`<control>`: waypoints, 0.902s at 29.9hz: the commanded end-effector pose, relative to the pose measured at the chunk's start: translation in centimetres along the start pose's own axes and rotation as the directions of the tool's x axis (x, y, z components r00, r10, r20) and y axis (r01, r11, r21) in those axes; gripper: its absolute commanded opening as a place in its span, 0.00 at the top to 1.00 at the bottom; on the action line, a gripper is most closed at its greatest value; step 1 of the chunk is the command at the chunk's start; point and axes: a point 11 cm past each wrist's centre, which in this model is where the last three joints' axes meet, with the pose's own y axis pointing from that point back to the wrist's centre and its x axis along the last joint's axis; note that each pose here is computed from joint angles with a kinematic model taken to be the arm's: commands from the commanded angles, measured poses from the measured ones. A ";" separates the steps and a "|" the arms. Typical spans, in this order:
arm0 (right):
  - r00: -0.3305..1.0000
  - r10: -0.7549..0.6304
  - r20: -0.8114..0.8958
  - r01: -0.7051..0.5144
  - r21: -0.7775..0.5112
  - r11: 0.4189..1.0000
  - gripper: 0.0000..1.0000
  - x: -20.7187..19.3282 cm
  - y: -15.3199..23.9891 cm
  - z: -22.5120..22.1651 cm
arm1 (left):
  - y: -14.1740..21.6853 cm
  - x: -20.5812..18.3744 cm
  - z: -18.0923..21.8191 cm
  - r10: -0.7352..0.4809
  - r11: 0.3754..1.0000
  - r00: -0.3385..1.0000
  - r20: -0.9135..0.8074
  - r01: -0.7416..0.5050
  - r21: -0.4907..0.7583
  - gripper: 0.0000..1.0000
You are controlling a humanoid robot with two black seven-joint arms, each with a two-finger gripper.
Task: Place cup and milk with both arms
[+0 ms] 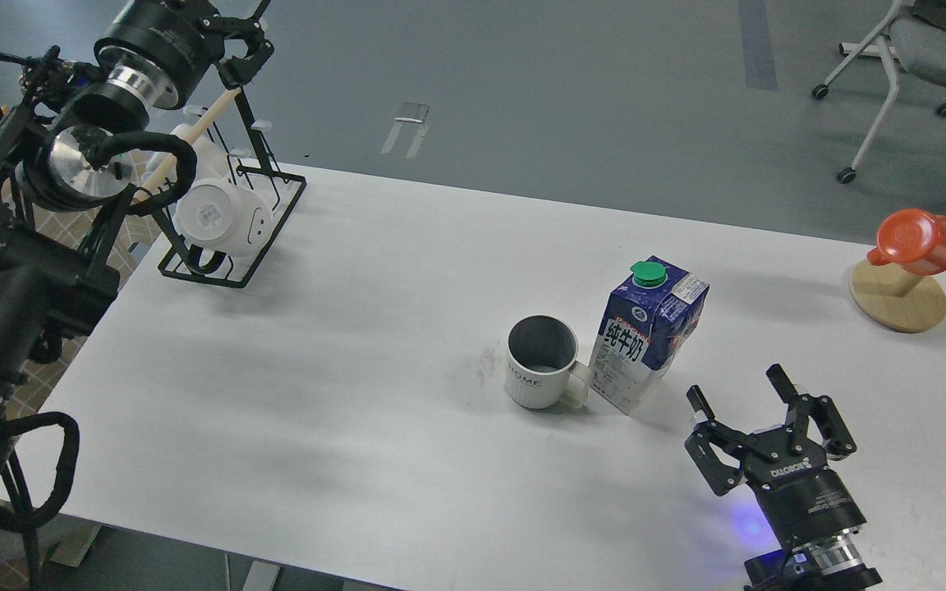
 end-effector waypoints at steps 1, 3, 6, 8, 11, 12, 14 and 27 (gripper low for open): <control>0.996 -0.062 -0.069 0.065 0.035 0.997 0.00 -2.3 -1.6 -2.9 | -0.1 -0.2 0.2 -0.005 1.000 1.000 0.001 0.005 -0.003 0.02; 0.989 -0.103 -0.109 0.106 0.025 0.994 0.00 -3.7 -3.1 -3.9 | -0.2 -0.3 0.4 -0.006 1.000 1.000 0.005 0.006 -0.005 0.02; 0.969 -0.154 -0.195 0.153 -0.017 0.988 0.00 -6.0 -5.5 -4.8 | -0.2 -0.3 0.6 -0.009 1.000 1.000 0.010 0.009 -0.005 0.02; 0.942 -0.196 -0.274 0.188 -0.053 0.981 0.00 -7.9 -7.4 -5.2 | -0.2 -0.3 0.8 -0.014 1.000 1.000 0.015 0.014 -0.006 0.02; 0.913 -0.250 -0.321 0.241 -0.070 0.968 0.00 -10.2 -10.1 -5.8 | -0.2 -0.1 1.3 -0.012 1.000 0.999 0.032 0.012 -0.003 0.02; 0.902 -0.269 -0.337 0.259 -0.077 0.963 0.00 -11.0 -11.3 -6.0 | 0.0 0.1 1.7 -0.010 1.000 0.998 0.059 0.010 -0.001 0.02; 0.883 -0.311 -0.352 0.298 -0.092 0.950 0.00 -12.9 -13.4 -6.3 | 0.2 0.4 1.9 -0.020 1.000 0.995 0.102 0.019 0.014 0.02; 0.685 -0.368 -0.629 0.310 -0.205 0.928 0.00 -24.5 -26.3 -6.7 | 0.0 -0.1 2.6 -0.127 0.991 0.966 0.224 0.117 0.059 0.02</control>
